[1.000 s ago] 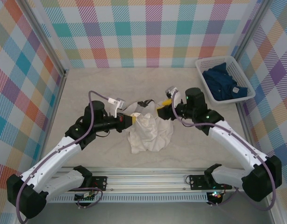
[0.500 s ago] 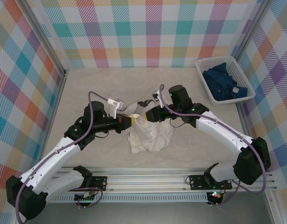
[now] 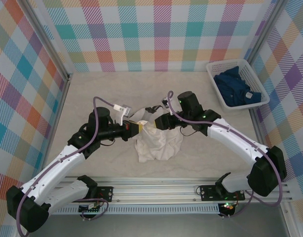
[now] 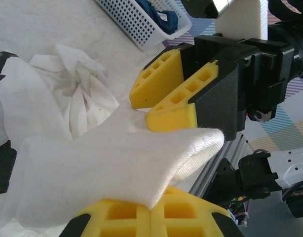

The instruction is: Fold the inside-out t-shirt

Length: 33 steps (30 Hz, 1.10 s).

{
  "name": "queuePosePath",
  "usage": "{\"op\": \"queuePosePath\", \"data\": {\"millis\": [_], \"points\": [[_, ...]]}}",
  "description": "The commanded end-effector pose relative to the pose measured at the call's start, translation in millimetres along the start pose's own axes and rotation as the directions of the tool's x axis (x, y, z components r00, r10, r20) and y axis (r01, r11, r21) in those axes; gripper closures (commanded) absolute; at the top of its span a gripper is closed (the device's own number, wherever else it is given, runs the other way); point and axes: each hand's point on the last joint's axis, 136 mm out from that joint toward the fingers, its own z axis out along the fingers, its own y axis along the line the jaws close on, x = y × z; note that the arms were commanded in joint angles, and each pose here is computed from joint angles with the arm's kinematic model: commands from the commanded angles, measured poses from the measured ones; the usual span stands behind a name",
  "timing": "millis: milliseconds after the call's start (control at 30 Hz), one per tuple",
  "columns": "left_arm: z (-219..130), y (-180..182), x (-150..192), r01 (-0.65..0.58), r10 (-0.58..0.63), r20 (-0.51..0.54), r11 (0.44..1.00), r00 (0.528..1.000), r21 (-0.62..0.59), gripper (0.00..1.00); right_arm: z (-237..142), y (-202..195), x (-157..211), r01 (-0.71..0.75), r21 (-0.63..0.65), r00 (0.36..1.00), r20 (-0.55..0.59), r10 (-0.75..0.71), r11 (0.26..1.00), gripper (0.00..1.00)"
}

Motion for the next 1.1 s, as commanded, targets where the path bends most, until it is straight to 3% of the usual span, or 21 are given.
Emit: {"op": "queuePosePath", "data": {"millis": [0, 100, 200, 367, 467, 600, 800, 933, 1067], "points": [[-6, -3, -15, -0.024, 0.024, 0.043, 1.0, 0.999, 0.0, 1.0, -7, 4, 4, -0.001, 0.032, 1.0, 0.002, 0.001, 0.999, 0.52], [-5, -4, -15, -0.025, 0.025, 0.043, 1.0, 0.999, 0.004, 1.0, -4, -5, 11, -0.011, 0.102, 1.0, -0.015, 0.013, 0.995, 0.51], [-4, -4, -15, -0.025, 0.025, 0.041, 1.0, 0.999, 0.006, 1.0, 0, -9, 11, -0.027, 0.123, 1.0, -0.012, 0.029, 0.992, 0.58], [-5, -1, -12, -0.022, 0.022, 0.038, 1.0, 0.999, -0.006, 1.0, -3, -7, 3, -0.029, 0.121, 0.999, 0.031, 0.025, 0.992, 0.88], [-4, 1, -11, -0.018, 0.018, 0.039, 1.0, 0.999, -0.012, 1.0, -9, -5, -6, -0.019, 0.133, 0.998, 0.066, 0.01, 0.991, 1.0], [-6, 9, -11, -0.008, 0.011, 0.053, 0.998, 0.999, -0.06, 1.0, -24, 4, -28, -0.014, 0.111, 0.989, 0.147, -0.002, 0.994, 1.0], [-15, 58, -3, 0.058, -0.034, 0.08, 0.949, 0.996, -0.311, 1.0, -39, 36, -65, -0.017, -0.108, 0.966, 0.254, 0.044, 0.994, 1.0], [-22, 83, -2, 0.073, -0.038, 0.087, 0.891, 0.995, -0.447, 0.87, -33, 47, -77, -0.025, -0.194, 0.963, 0.258, 0.076, 0.981, 1.0], [-24, 86, 0, 0.074, -0.039, 0.085, 0.883, 0.996, -0.463, 0.67, -22, 45, -82, -0.067, -0.229, 0.961, 0.246, 0.125, 0.971, 1.0]]}}
